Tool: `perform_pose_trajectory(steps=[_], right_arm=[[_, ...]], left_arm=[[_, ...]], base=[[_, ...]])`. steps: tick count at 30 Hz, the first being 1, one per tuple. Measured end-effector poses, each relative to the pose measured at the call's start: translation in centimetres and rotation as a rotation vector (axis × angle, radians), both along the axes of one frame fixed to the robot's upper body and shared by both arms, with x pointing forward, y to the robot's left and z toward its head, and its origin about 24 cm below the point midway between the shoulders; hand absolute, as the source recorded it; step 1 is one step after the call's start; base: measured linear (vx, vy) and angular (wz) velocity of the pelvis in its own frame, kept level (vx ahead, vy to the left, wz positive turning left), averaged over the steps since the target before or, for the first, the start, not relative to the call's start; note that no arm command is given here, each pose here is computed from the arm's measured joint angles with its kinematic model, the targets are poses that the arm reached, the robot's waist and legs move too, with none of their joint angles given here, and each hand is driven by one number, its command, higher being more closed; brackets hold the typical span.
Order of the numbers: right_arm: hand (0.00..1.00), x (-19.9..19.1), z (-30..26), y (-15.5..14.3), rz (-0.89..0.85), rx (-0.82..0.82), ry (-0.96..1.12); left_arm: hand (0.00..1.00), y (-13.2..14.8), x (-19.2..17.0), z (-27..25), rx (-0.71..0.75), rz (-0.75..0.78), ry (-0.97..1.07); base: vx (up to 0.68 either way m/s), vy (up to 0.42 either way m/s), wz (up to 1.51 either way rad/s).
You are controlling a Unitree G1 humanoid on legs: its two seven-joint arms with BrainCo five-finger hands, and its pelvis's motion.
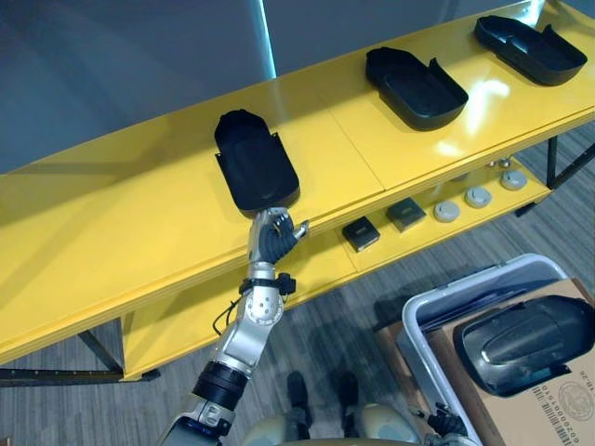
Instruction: Walk over and take plastic housings, then place them on the shelf
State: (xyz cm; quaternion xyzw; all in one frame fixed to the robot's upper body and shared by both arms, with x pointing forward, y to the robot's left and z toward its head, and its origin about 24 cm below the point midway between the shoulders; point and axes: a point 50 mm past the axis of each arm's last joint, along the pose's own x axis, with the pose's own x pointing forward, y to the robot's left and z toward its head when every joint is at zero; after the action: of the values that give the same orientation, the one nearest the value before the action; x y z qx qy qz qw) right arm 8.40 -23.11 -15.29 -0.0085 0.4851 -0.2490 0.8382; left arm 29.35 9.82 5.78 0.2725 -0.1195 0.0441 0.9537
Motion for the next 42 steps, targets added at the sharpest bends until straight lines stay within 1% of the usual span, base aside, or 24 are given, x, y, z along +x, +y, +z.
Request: perform_pose_trajectory(steps=[6, 15, 21, 28, 36, 39, 42], right_arm=[[0.0, 0.2, 0.0, 0.1, 0.001, 0.001, -0.003], [0.0, 0.5, 0.0, 0.3, 0.002, 0.009, -0.012], [0.0, 0.8, 0.0, 0.6, 0.004, 0.016, -0.018], [0.0, 0.9, 0.1, 0.7, 0.004, 0.018, -0.022], [0.0, 0.9, 0.0, 0.8, 0.013, 0.032, -0.027], [0.0, 0.9, 0.0, 0.7, 0.012, 0.032, -0.024], [0.0, 0.7, 0.0, 0.5, 0.012, 0.03, -0.013]], left_arm=[[1.0, 0.3, 2.8, 1.6, 0.031, 0.017, -0.022], [1.0, 1.1, 3.9, 2.7, 0.034, 0.047, -0.038], [1.0, 1.8, 5.2, 3.8, -0.067, 0.077, -0.029], [1.0, 2.7, 6.3, 4.7, -0.103, 0.106, -0.023], [1.0, 2.9, 6.2, 4.9, -0.123, 0.091, -0.027], [1.0, 2.4, 4.8, 7.0, -0.161, 0.006, -0.132], [1.0, 2.5, 2.2, 10.0, -0.208, -0.099, -0.299]], base=[[0.02, 0.027, -0.03], [0.03, 0.033, -0.05], [0.01, 0.043, -0.01], [0.02, 0.04, -0.02], [0.02, 0.034, 0.02], [0.01, 0.018, 0.08], [0.01, 0.039, 0.11]])
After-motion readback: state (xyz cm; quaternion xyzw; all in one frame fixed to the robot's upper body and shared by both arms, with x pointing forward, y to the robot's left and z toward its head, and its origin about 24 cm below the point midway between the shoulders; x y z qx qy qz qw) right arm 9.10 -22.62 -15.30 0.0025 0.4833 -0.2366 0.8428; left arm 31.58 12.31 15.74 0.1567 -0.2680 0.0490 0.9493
